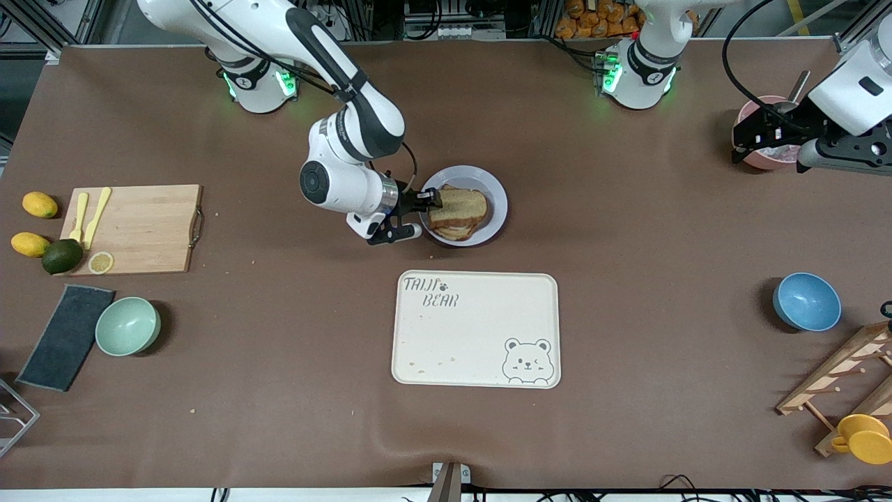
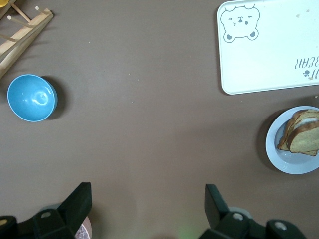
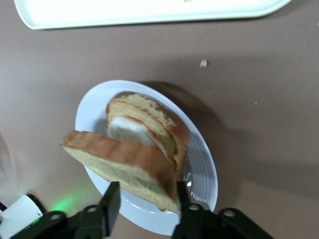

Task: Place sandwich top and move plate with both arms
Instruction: 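Lay the bread slice onto the egg toast and open the right gripper, then withdraw the right gripper while the left gripper reaches toward the plate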

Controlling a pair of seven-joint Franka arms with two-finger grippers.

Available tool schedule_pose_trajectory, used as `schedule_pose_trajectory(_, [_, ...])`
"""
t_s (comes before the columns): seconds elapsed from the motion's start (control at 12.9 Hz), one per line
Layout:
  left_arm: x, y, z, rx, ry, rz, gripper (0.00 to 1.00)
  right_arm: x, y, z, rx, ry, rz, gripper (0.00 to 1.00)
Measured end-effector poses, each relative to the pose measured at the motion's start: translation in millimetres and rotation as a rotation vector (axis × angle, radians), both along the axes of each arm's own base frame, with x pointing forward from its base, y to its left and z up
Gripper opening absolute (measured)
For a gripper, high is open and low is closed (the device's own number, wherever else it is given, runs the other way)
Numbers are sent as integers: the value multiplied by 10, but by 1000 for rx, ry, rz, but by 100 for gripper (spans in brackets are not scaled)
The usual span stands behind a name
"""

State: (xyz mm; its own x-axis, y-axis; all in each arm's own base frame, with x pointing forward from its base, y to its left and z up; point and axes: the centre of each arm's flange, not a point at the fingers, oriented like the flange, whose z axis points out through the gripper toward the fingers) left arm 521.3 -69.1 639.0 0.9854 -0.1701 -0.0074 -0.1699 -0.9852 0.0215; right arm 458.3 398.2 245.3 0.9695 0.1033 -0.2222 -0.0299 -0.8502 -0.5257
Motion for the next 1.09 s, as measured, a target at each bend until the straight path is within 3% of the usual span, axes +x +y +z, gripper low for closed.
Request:
schedule_pose_trajectory(0.23, [-1,-5,-16,0,3,-1,100,217,-135,142,11,-26,-51,95])
schedule_pose_trajectory(0.31, [-3,-12,-41,1,9,-2,100,329,-228,208,18,-31,-68,100])
schedule_pose_trajectory(0.47, [-6,-30,-155,0,30,-4,100,639,-558,437,14,-32,-72,100])
schedule_pose_trajectory(0.7, [24,8,-429,-79,63,26,100,1233,-1369,1017,-63,-25,-31,100])
schedule_pose_trajectory(0.85, [35,180,-620,-155,100,43,100,1490,-1921,1353,-132,-21,-30,100])
schedule_pose_trajectory(1.09, [67,560,-1033,-351,126,22,100,1673,-2480,1705,-213,-26,-14,100])
